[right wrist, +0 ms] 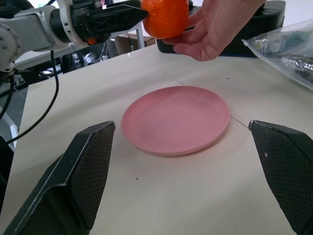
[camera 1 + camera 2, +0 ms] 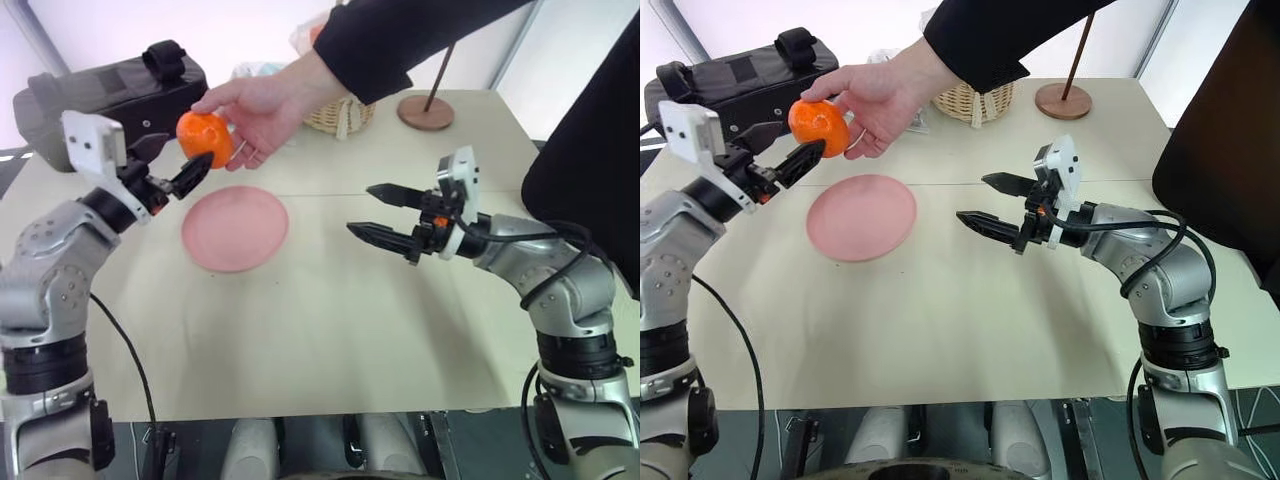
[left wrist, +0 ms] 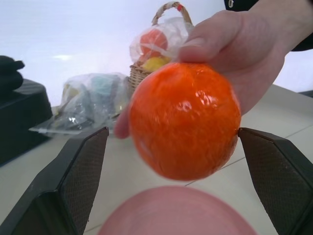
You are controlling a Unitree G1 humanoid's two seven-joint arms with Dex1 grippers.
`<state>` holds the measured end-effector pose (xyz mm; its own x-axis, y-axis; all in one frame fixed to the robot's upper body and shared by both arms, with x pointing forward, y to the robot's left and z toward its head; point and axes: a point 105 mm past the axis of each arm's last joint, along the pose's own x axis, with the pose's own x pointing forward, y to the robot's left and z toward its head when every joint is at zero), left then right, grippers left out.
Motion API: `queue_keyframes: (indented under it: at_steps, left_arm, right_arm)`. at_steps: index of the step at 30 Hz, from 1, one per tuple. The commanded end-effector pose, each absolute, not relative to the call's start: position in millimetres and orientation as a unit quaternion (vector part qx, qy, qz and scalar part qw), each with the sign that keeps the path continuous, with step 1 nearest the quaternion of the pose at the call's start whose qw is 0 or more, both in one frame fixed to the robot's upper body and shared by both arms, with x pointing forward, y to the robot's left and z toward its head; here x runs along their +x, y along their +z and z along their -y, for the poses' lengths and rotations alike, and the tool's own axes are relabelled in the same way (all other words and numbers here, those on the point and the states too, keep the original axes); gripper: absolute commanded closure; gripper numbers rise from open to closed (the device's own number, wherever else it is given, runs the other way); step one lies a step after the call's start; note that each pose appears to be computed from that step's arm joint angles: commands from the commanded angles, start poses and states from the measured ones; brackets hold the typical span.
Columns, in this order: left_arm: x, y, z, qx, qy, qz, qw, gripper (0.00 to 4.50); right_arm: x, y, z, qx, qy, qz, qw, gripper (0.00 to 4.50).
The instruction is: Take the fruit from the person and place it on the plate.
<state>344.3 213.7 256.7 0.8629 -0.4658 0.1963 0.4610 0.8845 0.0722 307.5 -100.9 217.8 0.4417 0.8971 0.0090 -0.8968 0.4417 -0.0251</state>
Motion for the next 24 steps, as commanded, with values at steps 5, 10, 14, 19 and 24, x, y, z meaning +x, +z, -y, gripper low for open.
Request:
queue_keyframes:
  at_steps: [5, 10, 14, 19, 24]
  left_arm:
    - [351.1, 274.5, -204.4, 0.014, -0.245, 0.149, 0.958, 0.59]
    - [351.0, 274.7, -204.4, 0.017, -0.244, 0.151, 0.958, 1.47]
    - [358.3, 257.0, -209.5, 0.028, -0.222, 0.11, 0.968, 1.47]
    - [365.8, 200.3, -197.5, 0.052, -0.225, 0.007, 0.973, 1.47]
    - [372.5, 171.6, -193.2, 0.047, -0.214, -0.019, 0.975, 1.47]
  right_arm:
    - [303.1, 228.9, 99.1, -0.015, 0.524, 0.039, 0.851, 0.0]
    - [302.6, 228.8, 99.0, -0.015, 0.522, 0.038, 0.852, 0.0]
    - [302.8, 228.7, 98.6, -0.014, 0.521, 0.038, 0.852, 0.0]
    - [304.3, 227.1, 97.6, -0.013, 0.521, 0.036, 0.853, 0.0]
    - [304.2, 225.8, 97.2, -0.012, 0.519, 0.034, 0.854, 0.0]
